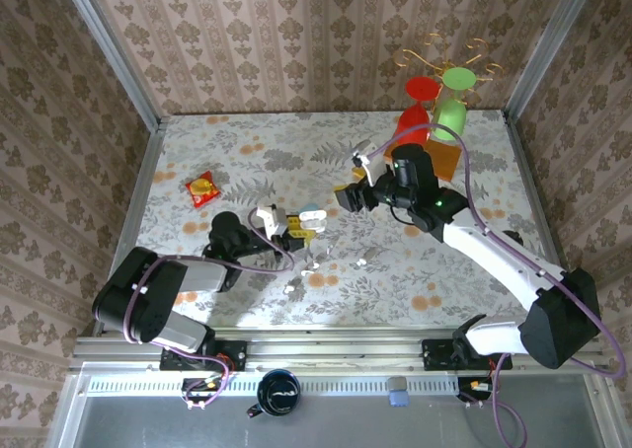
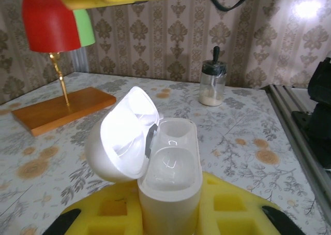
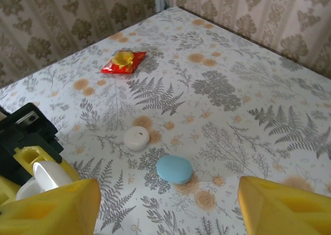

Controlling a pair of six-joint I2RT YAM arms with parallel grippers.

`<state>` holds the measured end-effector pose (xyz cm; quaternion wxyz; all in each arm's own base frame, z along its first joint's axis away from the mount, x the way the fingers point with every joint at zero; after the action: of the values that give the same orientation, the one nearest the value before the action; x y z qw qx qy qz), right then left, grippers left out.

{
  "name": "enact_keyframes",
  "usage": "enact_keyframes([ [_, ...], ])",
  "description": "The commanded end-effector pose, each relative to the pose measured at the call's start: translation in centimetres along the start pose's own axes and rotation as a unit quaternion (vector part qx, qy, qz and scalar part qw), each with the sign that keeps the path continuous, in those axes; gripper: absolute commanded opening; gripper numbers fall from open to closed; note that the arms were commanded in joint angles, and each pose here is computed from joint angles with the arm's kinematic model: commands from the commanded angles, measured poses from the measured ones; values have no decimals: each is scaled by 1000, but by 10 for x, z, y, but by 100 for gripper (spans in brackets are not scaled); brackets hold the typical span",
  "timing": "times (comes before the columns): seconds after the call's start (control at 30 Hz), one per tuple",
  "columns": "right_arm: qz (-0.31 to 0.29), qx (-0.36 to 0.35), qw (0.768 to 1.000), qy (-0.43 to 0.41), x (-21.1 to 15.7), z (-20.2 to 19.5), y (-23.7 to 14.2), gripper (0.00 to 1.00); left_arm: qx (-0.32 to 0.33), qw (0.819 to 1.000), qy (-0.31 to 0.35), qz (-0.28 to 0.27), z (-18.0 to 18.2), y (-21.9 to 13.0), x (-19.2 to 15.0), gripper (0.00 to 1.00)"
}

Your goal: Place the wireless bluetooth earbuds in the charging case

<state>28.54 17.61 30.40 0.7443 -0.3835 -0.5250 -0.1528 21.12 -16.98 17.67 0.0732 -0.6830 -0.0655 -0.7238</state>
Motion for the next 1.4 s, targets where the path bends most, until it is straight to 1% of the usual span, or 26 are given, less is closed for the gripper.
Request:
enact_keyframes([
  [0.0,0,-68,991,112,6,-18,-9,72,50,998,43,-21,6,-13,11,0],
  [0.07,22,-86,983,162,-3,-25,-5,71,75,995,57,-23,9,-20,13,0],
  [0.17,69,-91,970,216,-19,-27,5,70,115,990,75,-22,11,-29,15,0],
  [0.23,91,-80,964,238,-29,-23,11,70,143,986,80,-21,15,-36,16,0],
  [0.27,113,-77,960,243,-39,-22,20,70,152,985,80,-20,16,-39,16,0],
  [0.37,153,-53,960,230,-56,-8,32,70,186,981,64,-7,25,-47,11,0],
  [0.43,184,-18,962,201,-65,6,41,70,213,976,48,4,32,-53,7,0],
  [0.57,245,14,957,154,-80,33,59,70,249,968,37,7,40,-65,2,0],
  [0.6,253,23,956,146,-83,41,64,70,277,961,28,7,45,-70,0,0],
  [0.7,264,49,954,134,-90,62,82,69,328,945,-15,5,58,-84,-4,0],
  [0.8,284,70,949,115,-95,81,98,68,344,938,-43,-6,68,-92,-4,0],
  [0.93,300,88,944,109,-105,100,122,61,380,923,-61,-20,74,-104,-3,0],
  [1.0,308,99,939,115,-108,105,133,59,405,911,-69,-26,76,-111,-3,0],
  [1.1,316,120,932,127,-112,113,151,56,451,889,-72,-36,76,-124,-1,0],
  [1.2,321,153,925,137,-115,118,171,55,480,875,-55,-40,72,-133,4,0],
  [1.27,328,172,919,136,-117,121,182,55,503,862,-55,-33,71,-139,4,0],
  [1.37,353,197,904,141,-119,125,202,56,526,849,-56,-13,69,-143,2,0],
])
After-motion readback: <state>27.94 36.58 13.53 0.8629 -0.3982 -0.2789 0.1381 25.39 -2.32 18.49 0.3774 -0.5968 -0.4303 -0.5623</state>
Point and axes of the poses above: each hand's point on the last joint's axis, 136 mm out from that joint toward the fingers, its own y axis out along the fingers, its own z axis along the line the jaws close on, x = y × z, the point moved 10 cm from there along -y, back along the fingers, and after that the axes turned 3 degrees about y, right-handed, at the moved point
